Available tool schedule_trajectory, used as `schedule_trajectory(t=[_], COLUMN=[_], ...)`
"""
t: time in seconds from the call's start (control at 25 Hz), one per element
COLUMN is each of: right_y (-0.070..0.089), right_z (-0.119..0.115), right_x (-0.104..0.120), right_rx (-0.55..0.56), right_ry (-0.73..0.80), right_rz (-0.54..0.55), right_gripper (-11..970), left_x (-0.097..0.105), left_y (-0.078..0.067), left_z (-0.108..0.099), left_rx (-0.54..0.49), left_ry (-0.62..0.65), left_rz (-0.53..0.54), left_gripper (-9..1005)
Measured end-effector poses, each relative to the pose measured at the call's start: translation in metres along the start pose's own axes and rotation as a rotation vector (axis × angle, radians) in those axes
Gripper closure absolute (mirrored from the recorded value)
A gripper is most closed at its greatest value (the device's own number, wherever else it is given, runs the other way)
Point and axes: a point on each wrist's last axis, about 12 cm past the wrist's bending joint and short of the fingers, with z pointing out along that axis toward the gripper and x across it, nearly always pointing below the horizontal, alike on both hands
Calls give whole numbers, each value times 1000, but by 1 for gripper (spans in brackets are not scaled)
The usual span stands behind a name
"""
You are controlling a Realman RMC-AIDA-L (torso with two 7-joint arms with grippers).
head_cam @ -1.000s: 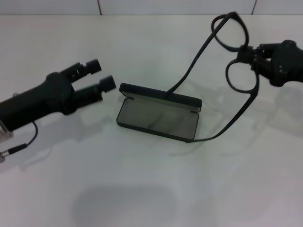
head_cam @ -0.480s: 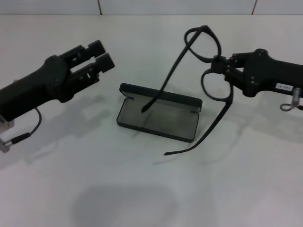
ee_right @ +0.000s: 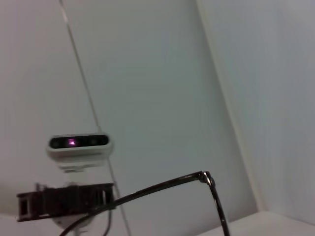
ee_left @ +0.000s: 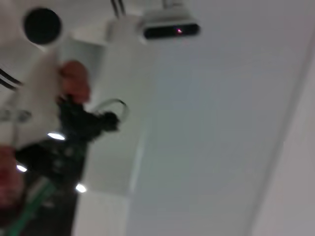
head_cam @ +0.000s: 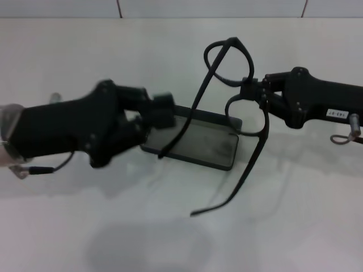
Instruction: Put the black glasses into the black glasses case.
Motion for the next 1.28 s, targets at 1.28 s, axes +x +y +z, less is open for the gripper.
schedule_trajectory(t=[1.28], right_y=[14], right_z=[13], right_x=[-12], right_rx=[-139], right_ry=[-131], right_rz=[48], right_gripper=[894], left_x=[17], left_y=[3], left_z=[49], left_rx=[146], left_ry=[8], left_rz=[28], left_gripper=[998])
